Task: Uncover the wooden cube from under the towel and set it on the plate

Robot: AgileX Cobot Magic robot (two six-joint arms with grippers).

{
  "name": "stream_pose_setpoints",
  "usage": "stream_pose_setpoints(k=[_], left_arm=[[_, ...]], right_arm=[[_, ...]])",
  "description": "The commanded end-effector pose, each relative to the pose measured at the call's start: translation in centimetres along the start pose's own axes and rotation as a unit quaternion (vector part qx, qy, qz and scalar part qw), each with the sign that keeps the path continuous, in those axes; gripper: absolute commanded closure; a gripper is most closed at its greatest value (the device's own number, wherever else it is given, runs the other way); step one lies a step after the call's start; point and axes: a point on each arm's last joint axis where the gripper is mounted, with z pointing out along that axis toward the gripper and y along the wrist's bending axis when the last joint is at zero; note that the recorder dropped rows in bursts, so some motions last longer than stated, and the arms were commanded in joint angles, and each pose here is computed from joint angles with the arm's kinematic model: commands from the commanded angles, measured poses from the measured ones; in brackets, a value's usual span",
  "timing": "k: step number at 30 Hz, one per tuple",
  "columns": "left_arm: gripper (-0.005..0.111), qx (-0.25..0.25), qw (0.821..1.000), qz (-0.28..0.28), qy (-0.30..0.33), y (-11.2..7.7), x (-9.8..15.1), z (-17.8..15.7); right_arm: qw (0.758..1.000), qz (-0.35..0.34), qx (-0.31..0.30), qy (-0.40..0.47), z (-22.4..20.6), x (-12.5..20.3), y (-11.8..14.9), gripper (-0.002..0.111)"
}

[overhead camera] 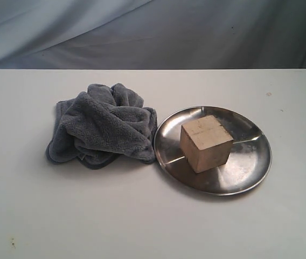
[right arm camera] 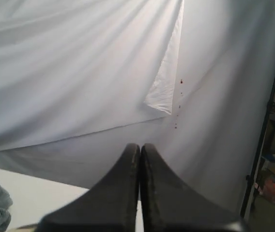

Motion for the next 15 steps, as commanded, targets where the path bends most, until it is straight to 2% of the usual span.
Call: stream_pose_setpoints(k=[1, 10, 15], left_arm=[[0.105, 0.0, 1.0, -0.001, -0.001, 0.0, 0.1, 0.0], [0.105, 0.0, 1.0, 0.0, -0.001, 0.0, 0.1, 0.0], [0.105, 0.0, 1.0, -0.001, -0.001, 0.0, 0.1, 0.0]], right_arm=[[0.999, -0.008, -0.007, 0.039, 0.5, 2.3, 0.4, 0.108], [0.998, 0.046, -0.025, 0.045, 1.7, 7.8, 1.8, 0.108], [0.996, 0.049, -0.028, 0.062, 1.8, 10.2, 2.3, 0.108]])
